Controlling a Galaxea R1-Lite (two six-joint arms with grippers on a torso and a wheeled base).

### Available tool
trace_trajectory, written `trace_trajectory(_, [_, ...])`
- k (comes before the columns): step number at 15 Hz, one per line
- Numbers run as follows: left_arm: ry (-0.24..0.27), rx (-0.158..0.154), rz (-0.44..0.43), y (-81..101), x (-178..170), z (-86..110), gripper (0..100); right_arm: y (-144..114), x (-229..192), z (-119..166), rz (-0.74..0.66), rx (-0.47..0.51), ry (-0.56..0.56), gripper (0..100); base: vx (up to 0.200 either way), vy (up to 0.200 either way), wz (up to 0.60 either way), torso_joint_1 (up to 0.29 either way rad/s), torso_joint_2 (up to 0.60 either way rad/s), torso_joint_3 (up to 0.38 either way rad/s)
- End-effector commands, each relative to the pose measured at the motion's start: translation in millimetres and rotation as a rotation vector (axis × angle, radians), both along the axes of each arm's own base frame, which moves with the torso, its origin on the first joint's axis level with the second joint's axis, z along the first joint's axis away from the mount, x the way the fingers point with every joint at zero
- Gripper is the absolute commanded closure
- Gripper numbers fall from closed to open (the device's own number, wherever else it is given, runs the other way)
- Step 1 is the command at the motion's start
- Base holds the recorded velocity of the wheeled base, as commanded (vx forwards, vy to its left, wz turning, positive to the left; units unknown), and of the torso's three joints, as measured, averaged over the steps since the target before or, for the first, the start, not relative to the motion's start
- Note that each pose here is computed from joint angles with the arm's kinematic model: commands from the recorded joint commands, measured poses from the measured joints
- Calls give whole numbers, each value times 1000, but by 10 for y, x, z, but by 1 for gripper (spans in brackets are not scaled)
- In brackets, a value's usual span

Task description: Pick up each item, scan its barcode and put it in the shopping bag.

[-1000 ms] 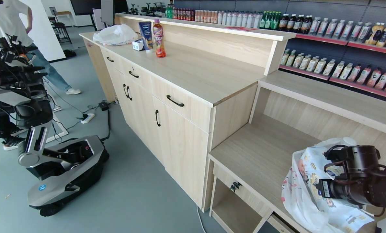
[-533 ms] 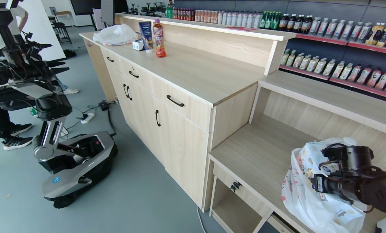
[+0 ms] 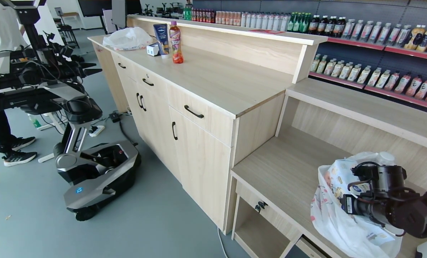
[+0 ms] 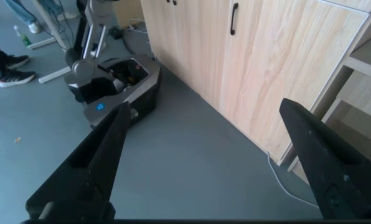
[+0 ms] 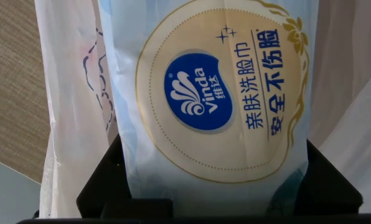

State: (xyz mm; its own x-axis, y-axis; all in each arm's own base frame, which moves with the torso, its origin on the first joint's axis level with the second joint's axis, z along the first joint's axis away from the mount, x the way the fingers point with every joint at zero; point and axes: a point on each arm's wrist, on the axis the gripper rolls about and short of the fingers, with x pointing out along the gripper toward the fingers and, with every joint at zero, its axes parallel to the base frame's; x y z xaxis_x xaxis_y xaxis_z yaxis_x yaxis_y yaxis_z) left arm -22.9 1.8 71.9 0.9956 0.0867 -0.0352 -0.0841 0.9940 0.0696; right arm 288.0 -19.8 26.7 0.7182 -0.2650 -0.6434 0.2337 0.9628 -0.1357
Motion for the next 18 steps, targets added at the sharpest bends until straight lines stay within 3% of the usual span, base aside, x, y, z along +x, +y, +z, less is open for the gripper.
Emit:
trace_trajectory(1, [0, 1, 1, 0, 0, 0, 0, 0, 14, -38, 0, 0, 4, 100, 0, 0, 0, 0, 0, 0])
trace_trajectory(14, [0, 1, 1, 0, 0, 0, 0, -66, 4, -95, -22, 1, 7, 100, 0, 0, 0, 0, 0, 0])
trace_trajectory(15, [0, -1, 1, 0, 0, 0, 0, -70, 3, -91, -23, 1, 5, 0, 0, 0, 0, 0, 0, 0])
trace_trajectory(18, [0, -1, 1, 0, 0, 0, 0, -69, -9, -80, -23, 1, 4, 0, 0, 0, 0, 0, 0, 0])
